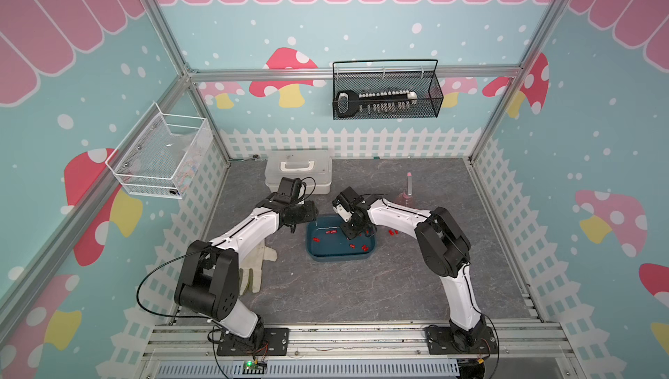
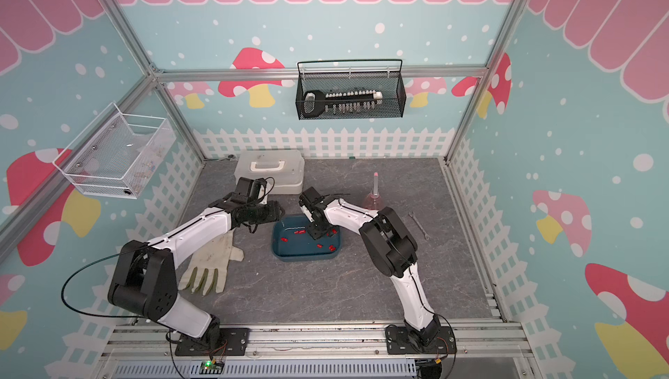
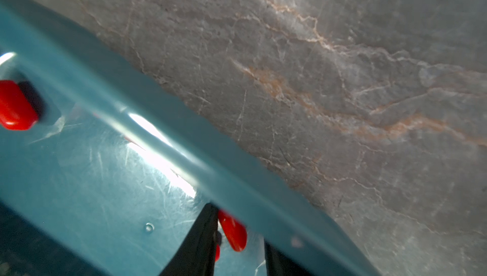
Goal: Take the screw protection sleeves out of the storage box
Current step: Pick up the screw protection sleeve from the storage box, then place the screw protection sleeve at the center of the board, then pick up the screw protection sleeve from the storage box.
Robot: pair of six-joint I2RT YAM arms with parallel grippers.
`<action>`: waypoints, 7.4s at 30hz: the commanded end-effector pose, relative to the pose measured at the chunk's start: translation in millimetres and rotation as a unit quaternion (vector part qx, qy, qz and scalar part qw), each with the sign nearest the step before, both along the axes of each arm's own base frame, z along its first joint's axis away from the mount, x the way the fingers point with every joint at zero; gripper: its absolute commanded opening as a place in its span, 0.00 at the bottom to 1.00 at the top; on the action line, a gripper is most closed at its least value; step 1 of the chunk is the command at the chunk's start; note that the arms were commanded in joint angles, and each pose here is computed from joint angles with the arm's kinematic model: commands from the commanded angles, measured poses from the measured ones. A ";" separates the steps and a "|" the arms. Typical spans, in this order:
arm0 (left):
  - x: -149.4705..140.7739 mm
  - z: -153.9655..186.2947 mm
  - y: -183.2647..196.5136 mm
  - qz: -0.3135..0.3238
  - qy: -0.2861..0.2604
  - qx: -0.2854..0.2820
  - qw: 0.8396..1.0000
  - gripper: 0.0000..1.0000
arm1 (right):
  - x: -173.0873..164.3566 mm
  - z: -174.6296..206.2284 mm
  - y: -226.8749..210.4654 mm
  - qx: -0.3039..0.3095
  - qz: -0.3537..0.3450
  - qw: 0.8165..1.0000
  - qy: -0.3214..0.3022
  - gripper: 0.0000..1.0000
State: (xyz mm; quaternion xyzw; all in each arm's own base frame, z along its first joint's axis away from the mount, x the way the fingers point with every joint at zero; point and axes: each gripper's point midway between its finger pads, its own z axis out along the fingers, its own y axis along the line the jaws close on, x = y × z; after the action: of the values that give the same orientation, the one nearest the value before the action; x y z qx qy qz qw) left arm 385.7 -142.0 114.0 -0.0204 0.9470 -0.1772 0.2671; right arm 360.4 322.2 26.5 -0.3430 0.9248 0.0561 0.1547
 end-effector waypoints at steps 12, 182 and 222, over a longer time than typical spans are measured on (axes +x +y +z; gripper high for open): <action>1.9 0.0 2.0 -0.003 -0.006 0.000 1.000 0.54 | -1.4 -13.6 -4.7 -0.019 -0.014 1.000 0.012 0.19; 6.2 -4.0 11.7 0.017 0.002 0.004 1.000 0.52 | 3.6 38.6 7.7 0.008 0.046 0.998 -0.046 0.33; 5.1 -2.5 13.2 0.018 0.000 0.001 1.000 0.52 | -5.2 -8.8 -38.1 -0.040 -0.066 0.996 0.045 0.22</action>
State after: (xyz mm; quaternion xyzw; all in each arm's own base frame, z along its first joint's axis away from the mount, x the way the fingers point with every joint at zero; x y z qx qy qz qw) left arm 389.9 -131.6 109.6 -0.0356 0.9480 -0.1724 0.2650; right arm 356.2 285.8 24.3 -0.2885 0.9499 0.0244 0.1180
